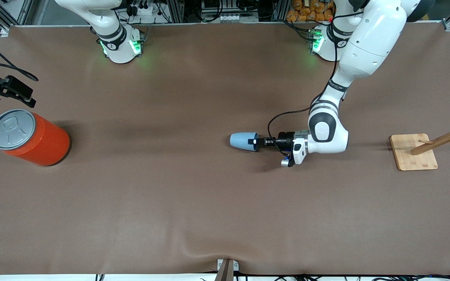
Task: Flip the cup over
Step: 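Rotate the cup upright with the left gripper and lower it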
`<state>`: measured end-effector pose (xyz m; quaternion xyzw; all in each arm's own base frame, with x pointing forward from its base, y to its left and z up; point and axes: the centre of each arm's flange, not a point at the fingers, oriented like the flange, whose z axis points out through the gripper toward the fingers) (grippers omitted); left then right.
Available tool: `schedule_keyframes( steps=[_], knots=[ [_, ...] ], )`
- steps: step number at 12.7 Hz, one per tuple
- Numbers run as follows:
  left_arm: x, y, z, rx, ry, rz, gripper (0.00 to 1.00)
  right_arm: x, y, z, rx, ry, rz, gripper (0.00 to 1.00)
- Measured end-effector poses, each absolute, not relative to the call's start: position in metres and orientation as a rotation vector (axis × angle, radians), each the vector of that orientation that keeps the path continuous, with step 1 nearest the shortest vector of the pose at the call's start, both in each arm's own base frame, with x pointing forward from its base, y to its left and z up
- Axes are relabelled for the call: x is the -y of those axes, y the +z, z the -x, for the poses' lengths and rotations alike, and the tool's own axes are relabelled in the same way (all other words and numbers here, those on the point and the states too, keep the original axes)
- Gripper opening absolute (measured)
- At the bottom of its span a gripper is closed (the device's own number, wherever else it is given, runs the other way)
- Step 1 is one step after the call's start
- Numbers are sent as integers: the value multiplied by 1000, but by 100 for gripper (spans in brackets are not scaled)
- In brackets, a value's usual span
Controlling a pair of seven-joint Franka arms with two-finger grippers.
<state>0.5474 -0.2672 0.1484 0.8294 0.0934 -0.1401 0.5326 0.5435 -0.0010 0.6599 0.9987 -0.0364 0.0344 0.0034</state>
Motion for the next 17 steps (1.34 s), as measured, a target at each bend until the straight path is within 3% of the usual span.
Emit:
schedule_keyframes(
  steps=[4, 8, 12, 17],
  knots=[
    [184, 233, -606, -184, -288, -2160, 5, 2, 676, -540, 117, 116, -3133, 100],
    [112, 316, -633, -247, -230, -2475, 5, 19, 669, -535, 175, 7, -3164, 100],
    [39, 322, -645, -249, -138, -2868, 5, 21, 668, -534, 179, -5, -3165, 100],
    [60, 311, -647, -348, 51, -3047, 5, 24, 667, -534, 189, -8, -3162, 100]
  ],
)
